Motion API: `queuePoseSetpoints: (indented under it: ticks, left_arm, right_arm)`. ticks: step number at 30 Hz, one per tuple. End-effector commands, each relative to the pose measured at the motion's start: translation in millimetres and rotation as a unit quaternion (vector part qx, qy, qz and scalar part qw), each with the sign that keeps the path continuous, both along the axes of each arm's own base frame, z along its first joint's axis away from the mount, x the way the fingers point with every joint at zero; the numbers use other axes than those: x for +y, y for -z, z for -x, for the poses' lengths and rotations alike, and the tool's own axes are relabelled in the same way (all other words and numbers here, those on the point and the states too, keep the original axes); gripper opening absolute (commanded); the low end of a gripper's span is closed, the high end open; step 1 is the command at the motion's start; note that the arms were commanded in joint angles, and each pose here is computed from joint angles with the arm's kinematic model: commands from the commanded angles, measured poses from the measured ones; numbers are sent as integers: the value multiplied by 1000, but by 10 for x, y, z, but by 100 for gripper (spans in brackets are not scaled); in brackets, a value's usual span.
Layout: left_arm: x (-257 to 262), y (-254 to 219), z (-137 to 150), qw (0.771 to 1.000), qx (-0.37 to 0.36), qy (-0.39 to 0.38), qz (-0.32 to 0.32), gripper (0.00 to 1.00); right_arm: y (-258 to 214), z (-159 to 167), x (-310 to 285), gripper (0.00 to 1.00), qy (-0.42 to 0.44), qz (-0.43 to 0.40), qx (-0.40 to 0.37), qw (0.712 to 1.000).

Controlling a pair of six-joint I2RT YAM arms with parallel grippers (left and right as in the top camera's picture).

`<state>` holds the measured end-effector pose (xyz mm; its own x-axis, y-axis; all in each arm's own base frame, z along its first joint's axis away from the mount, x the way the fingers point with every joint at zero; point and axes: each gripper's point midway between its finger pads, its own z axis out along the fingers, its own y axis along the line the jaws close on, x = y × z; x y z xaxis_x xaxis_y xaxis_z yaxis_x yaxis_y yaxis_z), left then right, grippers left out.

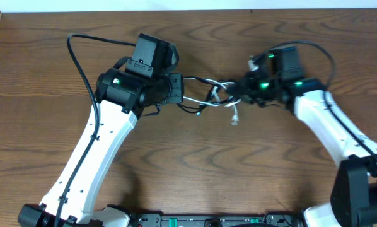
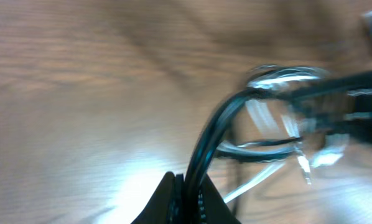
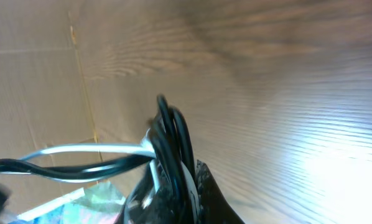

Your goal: Untangle cables

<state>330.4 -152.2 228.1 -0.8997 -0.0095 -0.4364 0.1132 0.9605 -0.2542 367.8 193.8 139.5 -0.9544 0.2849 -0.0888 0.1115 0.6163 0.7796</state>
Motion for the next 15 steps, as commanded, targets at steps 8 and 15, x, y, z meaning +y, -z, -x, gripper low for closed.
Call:
queuePoseSetpoints:
  ticks: [8,15]
  left_arm:
    - [751,-20,-138,978,-42,-105,-173,8]
    - [785,-16,-145,978,-39,-109,-171,8]
  right_arm:
    - [-255,-95,-1052,1,78,48,-52,994]
    - [9,58,-1620,1,139,119,9,983]
